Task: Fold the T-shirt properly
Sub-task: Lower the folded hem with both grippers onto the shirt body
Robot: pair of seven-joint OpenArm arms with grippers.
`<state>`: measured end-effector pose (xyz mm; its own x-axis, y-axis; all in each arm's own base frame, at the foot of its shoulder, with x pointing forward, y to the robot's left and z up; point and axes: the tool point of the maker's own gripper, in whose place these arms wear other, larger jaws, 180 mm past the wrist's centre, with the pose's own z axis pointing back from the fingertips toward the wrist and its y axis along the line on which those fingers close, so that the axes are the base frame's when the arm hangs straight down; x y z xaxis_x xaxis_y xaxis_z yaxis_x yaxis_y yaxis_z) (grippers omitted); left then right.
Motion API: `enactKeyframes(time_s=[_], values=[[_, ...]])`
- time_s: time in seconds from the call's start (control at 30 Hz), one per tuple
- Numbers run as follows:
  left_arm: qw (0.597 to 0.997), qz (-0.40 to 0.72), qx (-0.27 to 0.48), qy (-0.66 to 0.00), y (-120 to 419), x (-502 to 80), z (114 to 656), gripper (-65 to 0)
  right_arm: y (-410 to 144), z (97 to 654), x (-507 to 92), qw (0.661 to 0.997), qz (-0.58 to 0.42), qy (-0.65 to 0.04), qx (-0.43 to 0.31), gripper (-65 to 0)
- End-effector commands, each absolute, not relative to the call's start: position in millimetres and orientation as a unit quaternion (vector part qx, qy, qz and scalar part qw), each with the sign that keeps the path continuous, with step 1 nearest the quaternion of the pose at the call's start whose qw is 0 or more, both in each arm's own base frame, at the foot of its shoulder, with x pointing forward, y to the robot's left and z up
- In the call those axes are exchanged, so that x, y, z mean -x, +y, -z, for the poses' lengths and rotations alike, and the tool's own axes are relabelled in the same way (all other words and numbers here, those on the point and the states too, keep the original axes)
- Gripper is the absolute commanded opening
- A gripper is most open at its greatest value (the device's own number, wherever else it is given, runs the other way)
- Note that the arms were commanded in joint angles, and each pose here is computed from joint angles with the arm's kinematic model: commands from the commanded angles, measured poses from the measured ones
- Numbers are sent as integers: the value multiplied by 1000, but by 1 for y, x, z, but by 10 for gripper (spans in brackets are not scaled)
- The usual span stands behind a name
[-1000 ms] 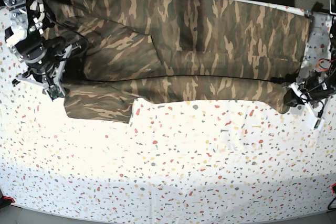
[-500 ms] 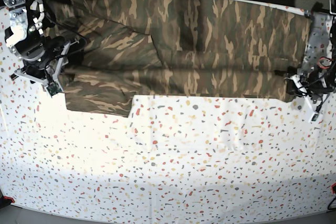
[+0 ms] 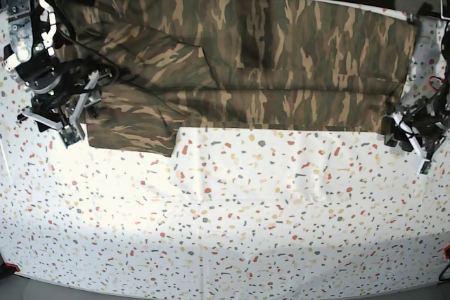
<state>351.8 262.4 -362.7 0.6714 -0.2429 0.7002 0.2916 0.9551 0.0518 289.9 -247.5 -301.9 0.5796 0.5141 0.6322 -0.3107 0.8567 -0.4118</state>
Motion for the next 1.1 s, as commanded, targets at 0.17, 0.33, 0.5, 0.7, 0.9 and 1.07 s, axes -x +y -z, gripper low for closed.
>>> enactKeyframes(time_s=[0.17,0.33,0.5,0.7,0.9,1.07], values=[[916,143,35,-374,257,-355,360,-288,-248,286,-299,869,-235,-416,131,-305],[915,138,50,-376,244,-355,365,-288,-248,287,-298,871,-234,-412,132,-305],[923,128,51,-359,249,-350,376,-289,-249,288,-297,872,-234,-408,133,-305],[926,122,51,-353,252,-348,381,-291,-249,288,-297,872,-234,-408,133,-305],[926,122,51,-353,252,-348,381,-422,-249,288,-297,872,-234,-408,133,-305],[925,114,67,-357,247,-349,380,-607,-249,288,-297,872,-234,-408,133,-306]])
